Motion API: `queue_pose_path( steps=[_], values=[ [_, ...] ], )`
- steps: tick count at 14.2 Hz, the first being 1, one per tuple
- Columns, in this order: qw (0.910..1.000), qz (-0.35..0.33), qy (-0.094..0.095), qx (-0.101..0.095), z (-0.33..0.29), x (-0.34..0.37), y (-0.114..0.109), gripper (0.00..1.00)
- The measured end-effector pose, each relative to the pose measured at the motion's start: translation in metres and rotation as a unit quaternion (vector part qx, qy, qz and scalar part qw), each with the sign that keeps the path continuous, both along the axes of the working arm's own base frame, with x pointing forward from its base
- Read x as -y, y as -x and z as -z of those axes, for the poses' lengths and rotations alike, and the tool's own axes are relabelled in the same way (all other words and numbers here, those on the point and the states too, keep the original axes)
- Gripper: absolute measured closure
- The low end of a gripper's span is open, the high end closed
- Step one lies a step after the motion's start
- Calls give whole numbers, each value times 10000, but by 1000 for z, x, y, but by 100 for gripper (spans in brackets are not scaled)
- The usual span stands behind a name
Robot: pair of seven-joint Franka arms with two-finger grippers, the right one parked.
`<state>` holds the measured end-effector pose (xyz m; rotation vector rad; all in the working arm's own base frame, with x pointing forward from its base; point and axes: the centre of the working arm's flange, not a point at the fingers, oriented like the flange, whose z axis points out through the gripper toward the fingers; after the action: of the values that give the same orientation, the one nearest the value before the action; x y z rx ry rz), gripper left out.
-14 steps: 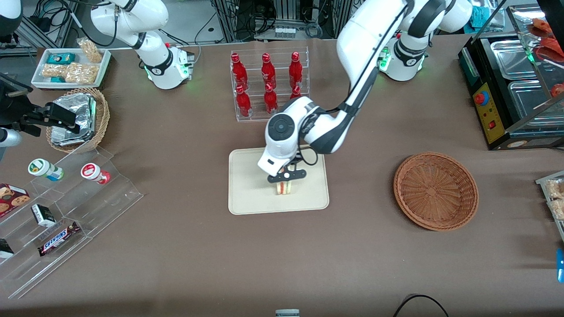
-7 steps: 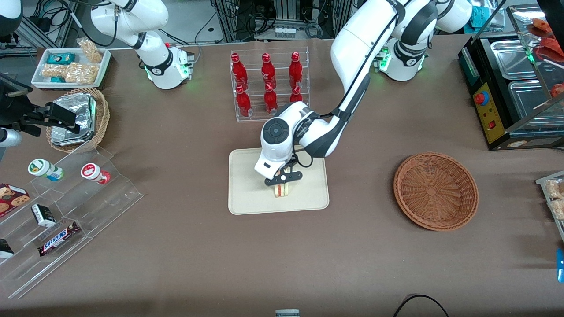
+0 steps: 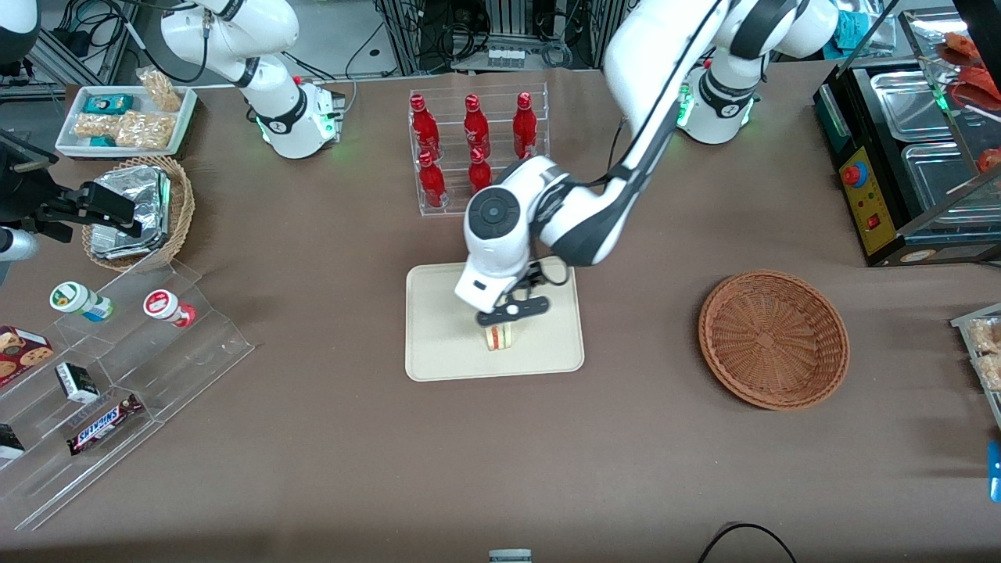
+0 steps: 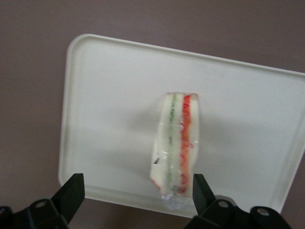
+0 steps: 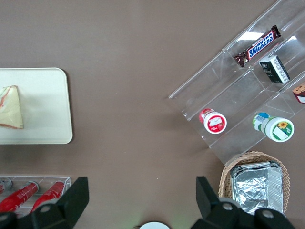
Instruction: Place sandwich from basket to tray
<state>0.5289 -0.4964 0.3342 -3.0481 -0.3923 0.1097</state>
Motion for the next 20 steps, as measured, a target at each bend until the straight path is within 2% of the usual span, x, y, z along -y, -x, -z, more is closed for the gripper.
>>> queue_pose_path(
  steps=[1,2,5,8,11,15,20],
  values=[
    [9998,-142,-132,-63,-16,-23,-11,0],
    [9994,-287,-183,-77,-27,-45,-24,0],
    [9983,-529,-198,-139,-41,-115,-57,0],
    [9988,-359,-166,-299,-54,-187,-69,0],
    [9993,-17,-36,-377,-84,-256,-60,0],
    [9961,584,125,-652,-130,-333,-31,0],
    [9903,1206,378,-578,-193,-405,-12,0]
  ],
)
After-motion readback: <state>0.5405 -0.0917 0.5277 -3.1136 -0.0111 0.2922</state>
